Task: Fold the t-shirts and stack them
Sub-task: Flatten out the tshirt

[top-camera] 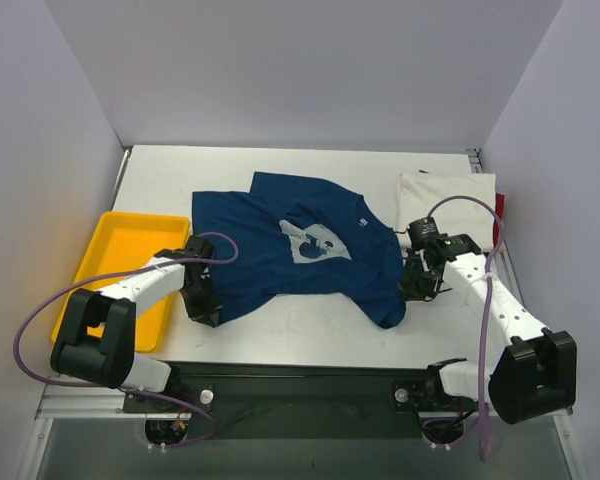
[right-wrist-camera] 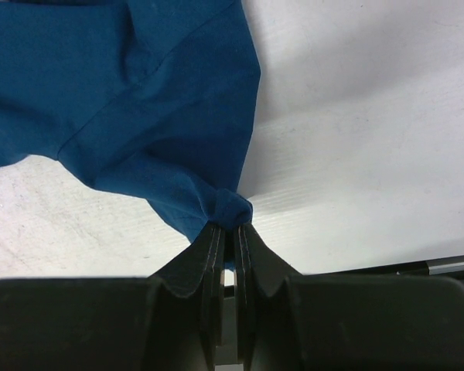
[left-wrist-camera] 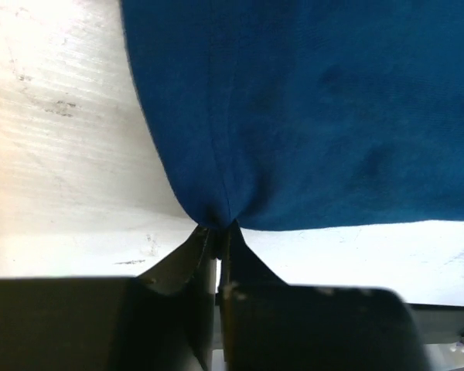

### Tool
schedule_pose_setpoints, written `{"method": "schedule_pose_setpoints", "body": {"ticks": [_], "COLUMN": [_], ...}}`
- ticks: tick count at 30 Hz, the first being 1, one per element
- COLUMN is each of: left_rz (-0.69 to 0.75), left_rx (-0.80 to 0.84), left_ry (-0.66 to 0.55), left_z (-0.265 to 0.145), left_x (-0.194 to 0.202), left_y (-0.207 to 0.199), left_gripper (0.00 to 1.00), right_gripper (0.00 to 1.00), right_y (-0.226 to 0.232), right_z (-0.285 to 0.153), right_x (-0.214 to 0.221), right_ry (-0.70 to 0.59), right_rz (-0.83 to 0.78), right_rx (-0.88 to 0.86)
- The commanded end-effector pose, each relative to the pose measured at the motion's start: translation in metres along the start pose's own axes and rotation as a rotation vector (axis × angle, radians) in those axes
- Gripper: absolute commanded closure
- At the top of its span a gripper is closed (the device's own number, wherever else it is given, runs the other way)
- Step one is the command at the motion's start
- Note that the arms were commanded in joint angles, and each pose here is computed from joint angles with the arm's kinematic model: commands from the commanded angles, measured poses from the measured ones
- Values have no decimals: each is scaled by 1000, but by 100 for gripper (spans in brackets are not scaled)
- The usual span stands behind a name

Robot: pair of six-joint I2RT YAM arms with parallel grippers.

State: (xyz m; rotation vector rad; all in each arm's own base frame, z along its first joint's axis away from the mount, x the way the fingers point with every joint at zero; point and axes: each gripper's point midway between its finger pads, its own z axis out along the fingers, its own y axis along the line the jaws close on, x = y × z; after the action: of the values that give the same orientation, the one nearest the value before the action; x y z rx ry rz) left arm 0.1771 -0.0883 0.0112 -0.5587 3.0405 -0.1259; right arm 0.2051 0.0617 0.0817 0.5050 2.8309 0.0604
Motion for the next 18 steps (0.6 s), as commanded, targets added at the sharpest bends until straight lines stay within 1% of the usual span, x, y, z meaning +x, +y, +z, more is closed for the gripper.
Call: {"method": "schedule_pose_setpoints", "body": {"ticks": [1, 2, 4, 6, 8, 10, 11, 12, 15, 16, 18], "left_rz": [19, 18, 22, 8, 5, -19, -25, -57, -42, -64, -53], "left_rx": [9, 17, 33, 26, 37, 15, 19, 7, -18, -26, -1], "left_ry": [-67, -84, -118, -197, -247, -250, -271, -281, -305, -298, -283], "left_z": [8, 3, -16, -37, -62, -74, -84, -89, -98, -99, -99], "left_x": [-17, -21, -33, -52, -68, -74, -80, -85, -88, -87, -86], "left_y": [-6, -7, -13, -11, -11, 4, 7, 19, 37, 45, 42], "left_gripper": [95, 100, 100, 100, 100, 100, 100, 100, 100, 100, 100], "right_gripper": [100, 100, 100, 100, 100, 100, 100, 100, 100, 100, 100], "right_y": [-9, -10, -13, -17, -24, -29, -34, -37, -44, -45, -47], "right_z": [-6, -7, -11, -15, -17, -18, -18, -19, -21, -21, -20], "right_x": [5, 4, 0, -3, -6, -7, -8, -8, -10, -9, -8], "right_ry": [-1, -8, -25, -38, -43, -45, -41, -44, -48, -47, -40], "right_rz": [17, 23, 35, 38, 51, 60, 76, 77, 96, 99, 106], "right_rx": [15, 16, 15, 21, 32, 38, 47, 50, 56, 58, 62]}}
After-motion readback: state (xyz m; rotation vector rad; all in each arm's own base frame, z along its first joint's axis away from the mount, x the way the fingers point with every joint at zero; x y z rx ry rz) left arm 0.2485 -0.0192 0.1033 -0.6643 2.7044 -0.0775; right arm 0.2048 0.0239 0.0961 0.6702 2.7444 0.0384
